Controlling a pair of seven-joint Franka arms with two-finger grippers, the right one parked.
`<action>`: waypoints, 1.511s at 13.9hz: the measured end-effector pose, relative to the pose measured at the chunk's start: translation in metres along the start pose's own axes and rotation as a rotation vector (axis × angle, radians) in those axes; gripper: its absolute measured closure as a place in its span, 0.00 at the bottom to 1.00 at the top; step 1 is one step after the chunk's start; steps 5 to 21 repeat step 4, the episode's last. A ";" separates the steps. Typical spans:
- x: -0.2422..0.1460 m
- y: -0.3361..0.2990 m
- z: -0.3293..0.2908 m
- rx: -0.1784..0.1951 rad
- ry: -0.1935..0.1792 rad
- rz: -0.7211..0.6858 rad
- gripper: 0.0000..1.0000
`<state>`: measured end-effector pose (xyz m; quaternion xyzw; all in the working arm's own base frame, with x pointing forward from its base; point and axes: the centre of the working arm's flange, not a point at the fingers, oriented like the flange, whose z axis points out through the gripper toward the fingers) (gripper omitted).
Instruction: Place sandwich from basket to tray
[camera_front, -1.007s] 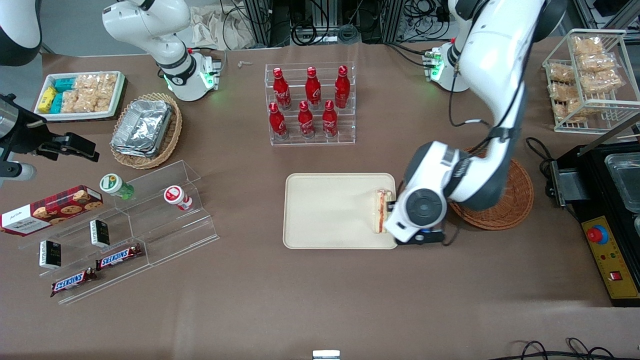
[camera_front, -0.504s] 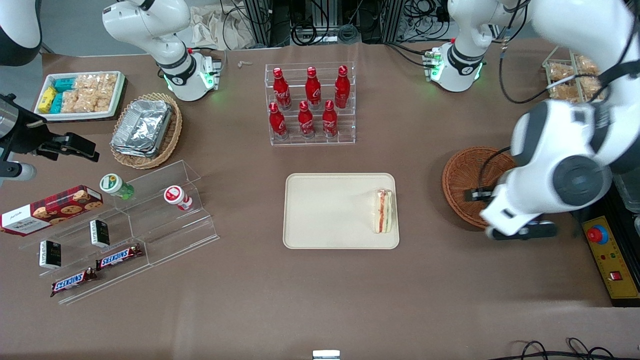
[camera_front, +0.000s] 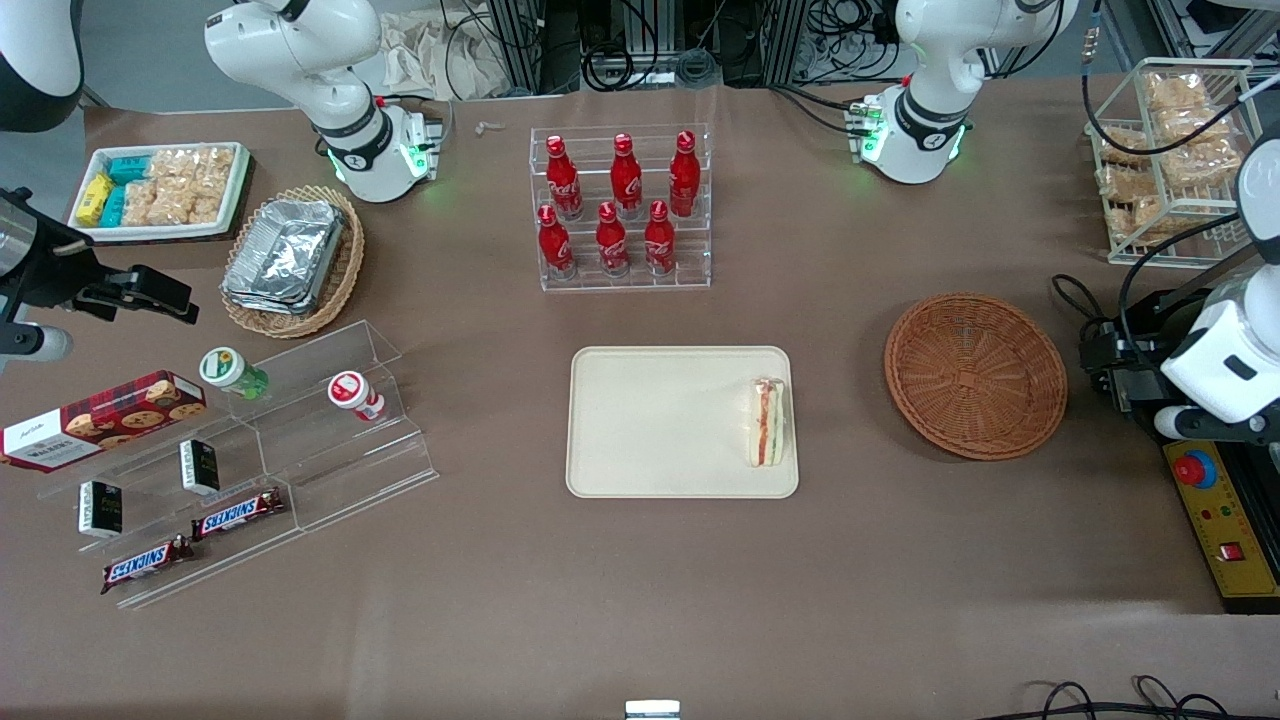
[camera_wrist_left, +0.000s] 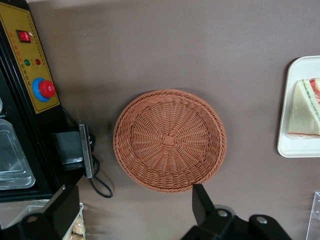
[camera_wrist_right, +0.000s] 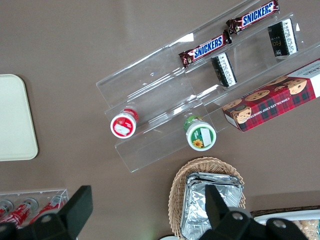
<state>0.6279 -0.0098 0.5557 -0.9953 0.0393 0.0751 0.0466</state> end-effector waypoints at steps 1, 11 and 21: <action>0.000 0.000 -0.009 0.000 0.019 0.001 0.00; -0.003 -0.006 -0.037 0.002 0.078 -0.001 0.00; -0.003 -0.006 -0.037 0.002 0.078 -0.001 0.00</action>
